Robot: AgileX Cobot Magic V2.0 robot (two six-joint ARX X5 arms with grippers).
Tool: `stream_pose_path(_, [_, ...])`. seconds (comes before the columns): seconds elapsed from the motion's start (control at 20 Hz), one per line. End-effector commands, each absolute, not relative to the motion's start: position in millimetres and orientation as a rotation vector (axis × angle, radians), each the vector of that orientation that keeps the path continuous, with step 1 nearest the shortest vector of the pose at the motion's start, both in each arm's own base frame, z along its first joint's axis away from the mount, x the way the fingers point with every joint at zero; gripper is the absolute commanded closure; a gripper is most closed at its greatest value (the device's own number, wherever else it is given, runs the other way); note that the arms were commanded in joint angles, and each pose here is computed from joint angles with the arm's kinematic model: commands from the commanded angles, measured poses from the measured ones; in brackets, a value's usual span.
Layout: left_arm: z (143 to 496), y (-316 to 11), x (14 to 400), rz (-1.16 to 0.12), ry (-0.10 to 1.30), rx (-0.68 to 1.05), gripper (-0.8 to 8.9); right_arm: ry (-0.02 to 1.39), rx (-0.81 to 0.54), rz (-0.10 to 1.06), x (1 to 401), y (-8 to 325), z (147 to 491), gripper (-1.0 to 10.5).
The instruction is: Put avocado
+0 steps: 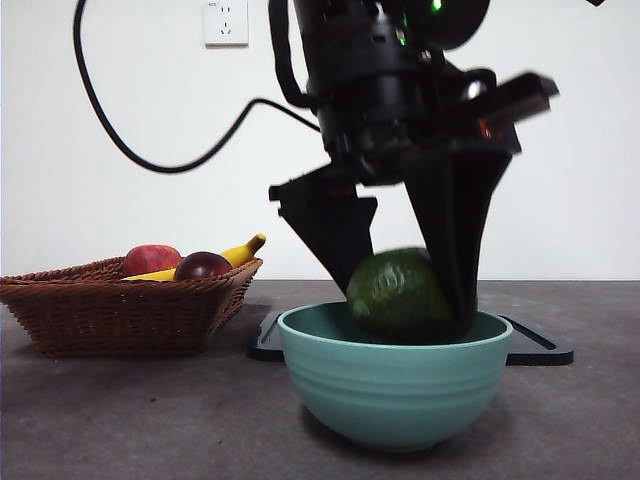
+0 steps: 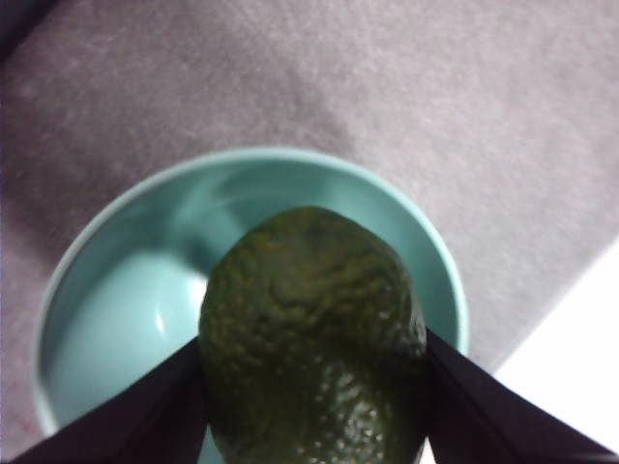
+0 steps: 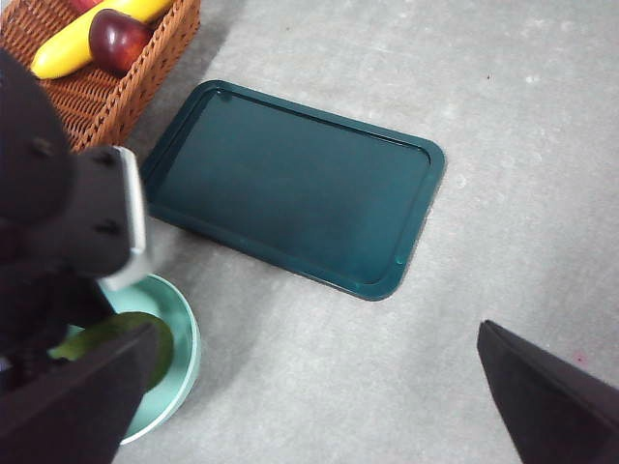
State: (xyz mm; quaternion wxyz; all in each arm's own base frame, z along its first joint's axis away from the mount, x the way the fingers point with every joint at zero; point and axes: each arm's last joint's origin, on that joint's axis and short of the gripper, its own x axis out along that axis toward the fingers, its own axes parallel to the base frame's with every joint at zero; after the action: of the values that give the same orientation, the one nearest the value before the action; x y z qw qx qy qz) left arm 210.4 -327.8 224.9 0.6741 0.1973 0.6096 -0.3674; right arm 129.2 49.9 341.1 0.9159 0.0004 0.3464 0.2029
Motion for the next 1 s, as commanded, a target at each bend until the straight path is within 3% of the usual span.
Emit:
stream_pose_path(0.05, [214, -336, 212, -0.802, 1.38, 0.469, 6.01, 0.687, -0.002, 0.425, 130, 51, 347, 2.7])
stream_pose_path(0.65, [187, -339, 216, -0.748, 1.436, 0.549, 5.9, 0.673, 0.0, 0.426, 131, 51, 348, 2.7])
stream_pose_path(0.85, [189, -339, 216, -0.756, 1.43, 0.553, 3.01, 0.657, 0.002, 0.428, 131, 51, 349, 2.7])
stream_pose_path(1.0, [197, -338, 215, -0.764, 1.41, 0.543, 2.82, 0.657, 0.002, 0.428, 131, 51, 349, 2.7])
